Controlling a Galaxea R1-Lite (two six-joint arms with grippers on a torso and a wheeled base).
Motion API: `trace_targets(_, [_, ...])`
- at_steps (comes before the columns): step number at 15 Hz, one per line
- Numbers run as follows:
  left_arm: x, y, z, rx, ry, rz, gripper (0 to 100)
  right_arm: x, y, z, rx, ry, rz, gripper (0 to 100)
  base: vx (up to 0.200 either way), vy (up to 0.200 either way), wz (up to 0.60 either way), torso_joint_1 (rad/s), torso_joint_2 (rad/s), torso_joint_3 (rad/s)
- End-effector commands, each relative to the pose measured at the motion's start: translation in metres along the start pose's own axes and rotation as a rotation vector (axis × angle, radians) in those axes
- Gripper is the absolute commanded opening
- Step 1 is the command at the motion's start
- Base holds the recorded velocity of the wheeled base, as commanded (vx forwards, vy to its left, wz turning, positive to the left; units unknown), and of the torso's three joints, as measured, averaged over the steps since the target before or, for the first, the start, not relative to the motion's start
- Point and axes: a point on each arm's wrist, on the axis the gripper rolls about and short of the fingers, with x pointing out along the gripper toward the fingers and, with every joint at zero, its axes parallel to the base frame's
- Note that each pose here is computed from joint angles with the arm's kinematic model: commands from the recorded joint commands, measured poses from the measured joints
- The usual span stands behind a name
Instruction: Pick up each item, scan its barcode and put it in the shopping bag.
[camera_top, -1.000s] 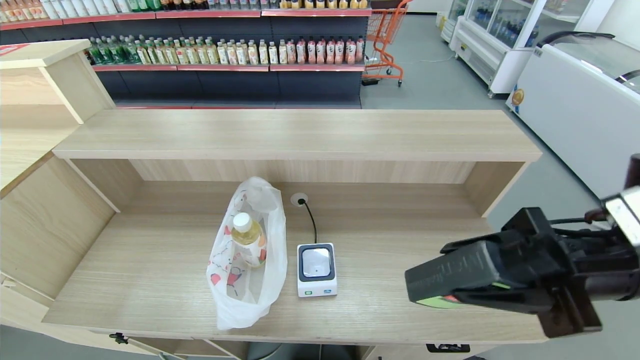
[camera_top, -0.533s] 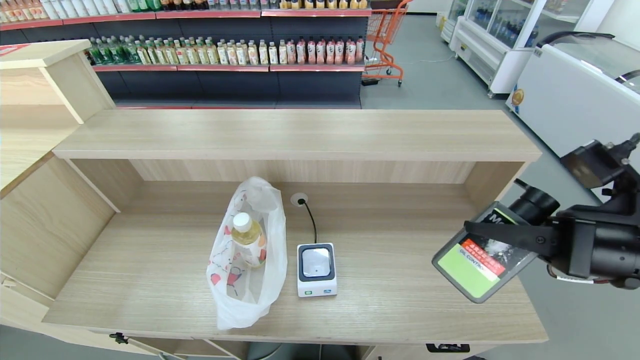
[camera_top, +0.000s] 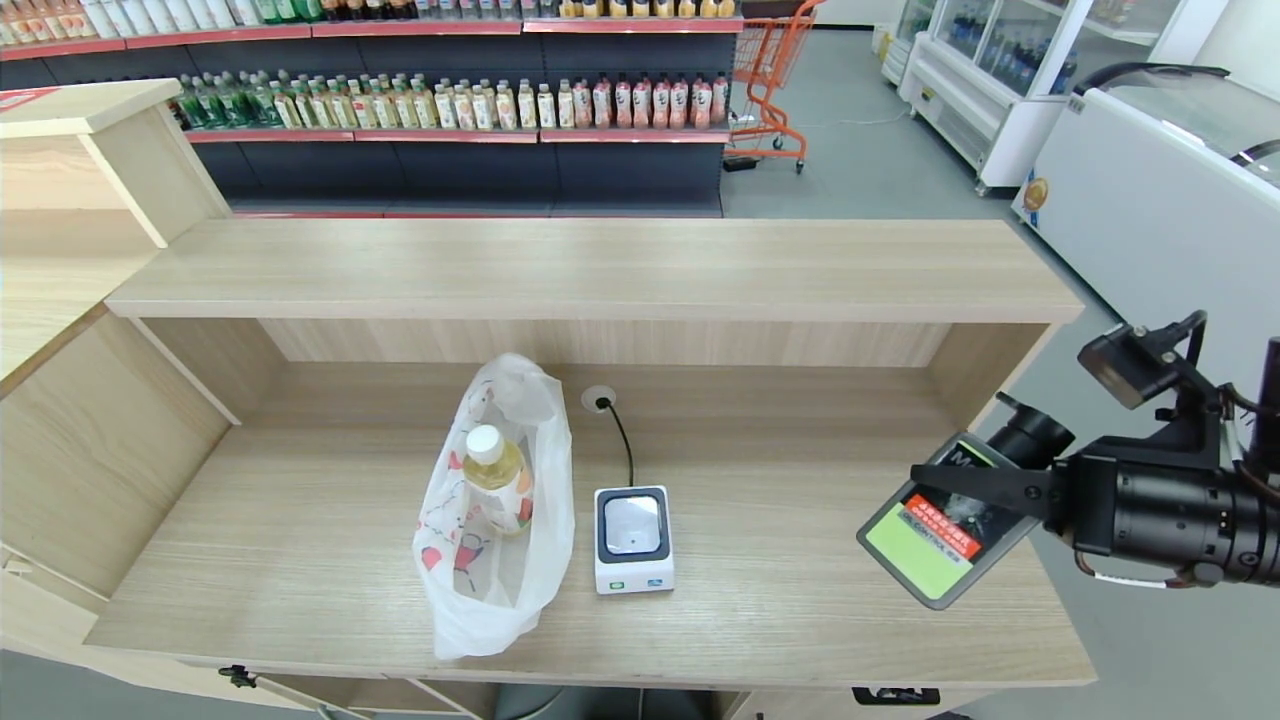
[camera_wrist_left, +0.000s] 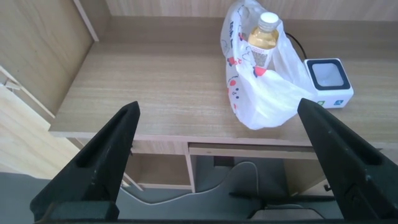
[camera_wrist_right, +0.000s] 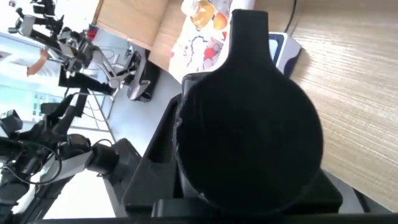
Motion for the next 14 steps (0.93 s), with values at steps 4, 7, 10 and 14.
trace_targets(4, [0.0,0.0,0.0,0.003,0.0,-0.001,100,-0.003,-0.005,-0.012,0.03,0.021,-0.022,0,0.0,0.0,0.0,0.0,0.0,0.0])
trace_targets(7, [0.0,0.0,0.0,0.003,0.001,-0.001,100,-0.001,-0.008,-0.014,0.044,0.035,-0.027,0,0.0,0.2,0.0,0.001,0.01,0.005])
trace_targets(10, [0.0,0.0,0.0,0.003,0.001,-0.001,100,0.013,-0.025,-0.015,0.053,0.047,-0.086,0,0.0,0.2,0.0,0.007,0.01,0.001])
trace_targets(14, [0.0,0.0,0.0,0.003,0.001,-0.001,100,0.056,-0.075,-0.021,-0.051,0.02,-0.203,0,0.0,0.15,0.0,-0.001,0.0,0.002])
